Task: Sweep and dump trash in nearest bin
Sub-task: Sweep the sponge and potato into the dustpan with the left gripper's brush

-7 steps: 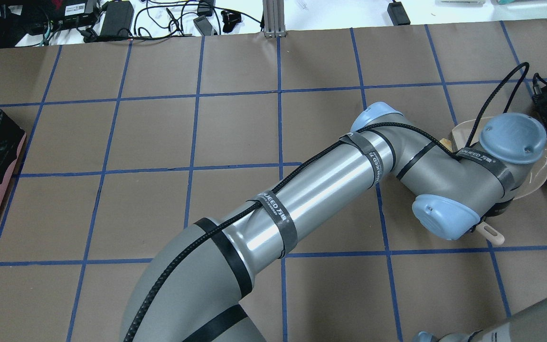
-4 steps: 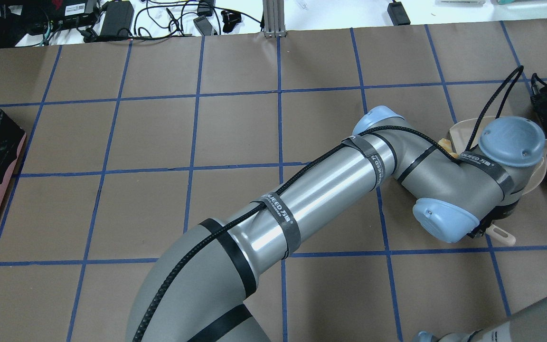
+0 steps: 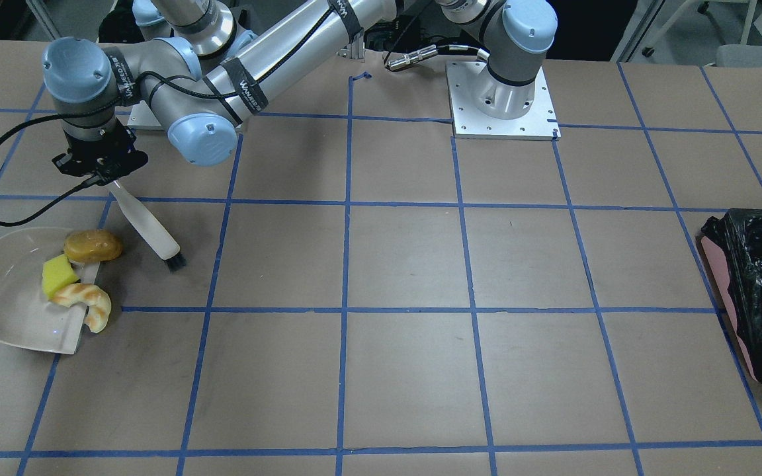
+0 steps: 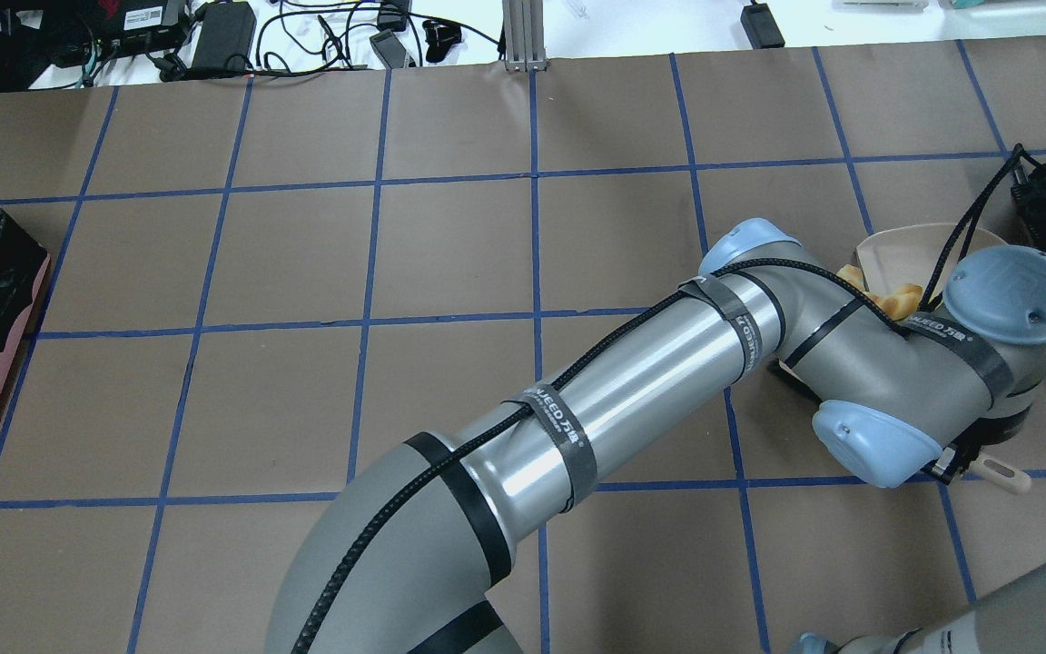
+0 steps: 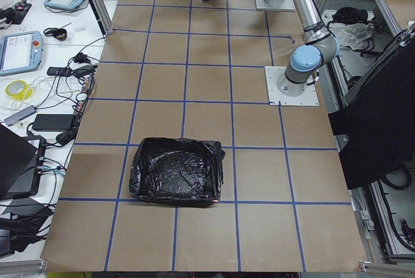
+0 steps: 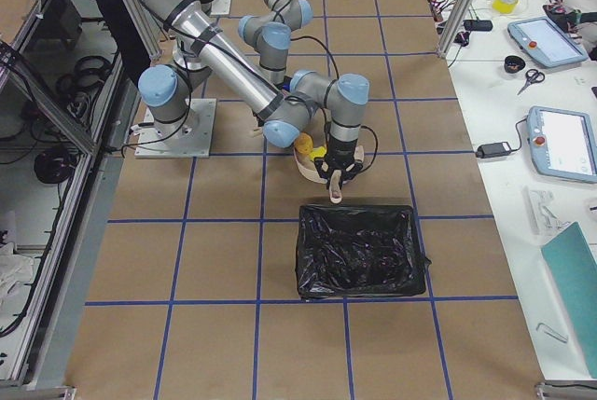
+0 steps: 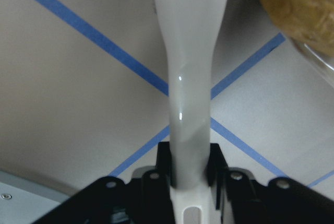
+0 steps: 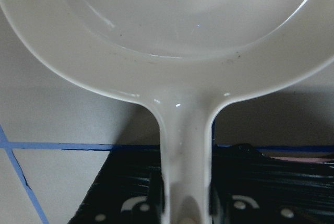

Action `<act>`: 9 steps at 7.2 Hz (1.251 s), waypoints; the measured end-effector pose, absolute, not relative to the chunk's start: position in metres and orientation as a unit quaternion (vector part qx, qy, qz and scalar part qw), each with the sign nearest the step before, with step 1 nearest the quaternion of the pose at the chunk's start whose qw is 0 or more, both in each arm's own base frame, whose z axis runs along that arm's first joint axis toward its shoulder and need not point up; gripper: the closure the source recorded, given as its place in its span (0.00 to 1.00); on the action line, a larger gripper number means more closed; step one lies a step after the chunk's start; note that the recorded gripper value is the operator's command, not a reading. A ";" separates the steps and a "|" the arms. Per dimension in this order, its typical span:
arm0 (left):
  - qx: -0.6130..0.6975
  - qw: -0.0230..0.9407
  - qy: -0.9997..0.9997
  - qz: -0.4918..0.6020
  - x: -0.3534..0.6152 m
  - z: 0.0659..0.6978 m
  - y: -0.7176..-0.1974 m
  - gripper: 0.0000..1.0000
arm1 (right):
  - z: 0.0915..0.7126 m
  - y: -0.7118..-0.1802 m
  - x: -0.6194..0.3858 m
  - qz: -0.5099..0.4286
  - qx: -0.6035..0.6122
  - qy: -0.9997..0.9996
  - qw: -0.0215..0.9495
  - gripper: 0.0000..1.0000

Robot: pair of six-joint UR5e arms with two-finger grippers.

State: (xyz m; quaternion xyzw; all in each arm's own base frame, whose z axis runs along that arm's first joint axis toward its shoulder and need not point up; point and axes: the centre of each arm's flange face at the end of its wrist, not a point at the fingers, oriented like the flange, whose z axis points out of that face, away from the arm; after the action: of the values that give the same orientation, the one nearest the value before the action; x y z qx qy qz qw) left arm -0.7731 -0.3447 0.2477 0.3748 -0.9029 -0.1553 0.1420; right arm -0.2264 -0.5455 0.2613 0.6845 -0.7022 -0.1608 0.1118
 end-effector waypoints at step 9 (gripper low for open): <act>0.094 0.189 -0.977 0.000 -0.798 0.206 -0.376 1.00 | 0.262 -0.546 -0.227 -0.161 0.684 -0.703 0.113 1.00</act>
State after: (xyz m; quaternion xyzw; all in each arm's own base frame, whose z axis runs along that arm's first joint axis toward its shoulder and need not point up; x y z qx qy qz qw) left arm -0.7981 -0.3760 0.2062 0.0944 -0.9775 0.0001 0.1887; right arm -0.2270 -0.5456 0.2622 0.6837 -0.7028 -0.1607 0.1128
